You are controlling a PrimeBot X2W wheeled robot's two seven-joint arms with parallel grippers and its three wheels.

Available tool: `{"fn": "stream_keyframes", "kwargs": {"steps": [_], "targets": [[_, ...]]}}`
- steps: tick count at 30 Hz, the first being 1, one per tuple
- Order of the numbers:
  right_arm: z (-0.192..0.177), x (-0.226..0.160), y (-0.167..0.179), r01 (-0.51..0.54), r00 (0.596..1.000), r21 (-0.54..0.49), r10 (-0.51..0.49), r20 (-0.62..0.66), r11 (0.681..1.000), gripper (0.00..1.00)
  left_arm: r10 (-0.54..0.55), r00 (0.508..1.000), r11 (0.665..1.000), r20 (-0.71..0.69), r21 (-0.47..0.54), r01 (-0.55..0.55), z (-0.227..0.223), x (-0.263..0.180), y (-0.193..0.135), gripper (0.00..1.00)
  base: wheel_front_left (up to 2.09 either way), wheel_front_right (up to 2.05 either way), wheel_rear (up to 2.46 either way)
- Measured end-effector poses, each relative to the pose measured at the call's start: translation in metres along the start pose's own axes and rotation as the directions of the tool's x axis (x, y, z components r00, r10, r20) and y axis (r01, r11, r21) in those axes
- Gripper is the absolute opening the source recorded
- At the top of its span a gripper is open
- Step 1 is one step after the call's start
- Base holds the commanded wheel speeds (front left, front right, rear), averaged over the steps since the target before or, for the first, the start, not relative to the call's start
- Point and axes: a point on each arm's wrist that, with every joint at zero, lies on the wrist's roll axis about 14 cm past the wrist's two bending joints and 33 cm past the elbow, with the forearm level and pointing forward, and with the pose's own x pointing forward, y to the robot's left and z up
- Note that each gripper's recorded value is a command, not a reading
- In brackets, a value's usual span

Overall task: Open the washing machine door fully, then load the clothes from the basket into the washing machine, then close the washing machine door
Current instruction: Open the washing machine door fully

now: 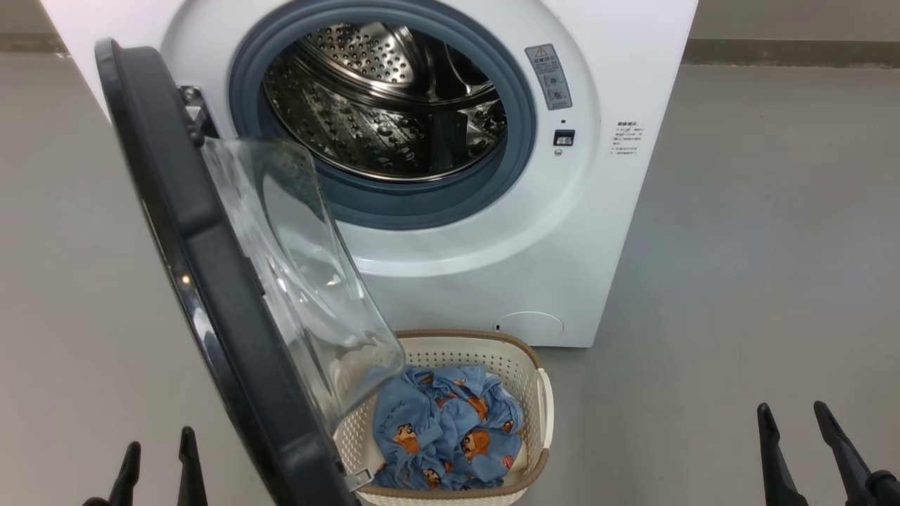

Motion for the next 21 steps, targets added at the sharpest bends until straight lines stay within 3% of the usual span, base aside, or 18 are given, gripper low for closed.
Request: {"fn": "stream_keyframes", "kwargs": {"steps": [20, 21], "targets": [[-0.014, -0.005, -0.002, 0.016, 0.999, -0.001, -0.016, -0.044, 1.0, 1.0, 0.006, 1.0, 1.0, 0.004, -0.001, -0.006, 0.001, -0.003, 0.002, 1.0, 0.0, 0.0, 0.0], [-0.014, -0.006, -0.001, 0.016, 0.999, 0.0, -0.016, -0.044, 1.0, 1.0, 0.007, 1.0, 1.0, 0.002, -0.003, -0.007, 0.0, -0.003, 0.002, 0.94, 0.0, 0.0, 0.0]]}}
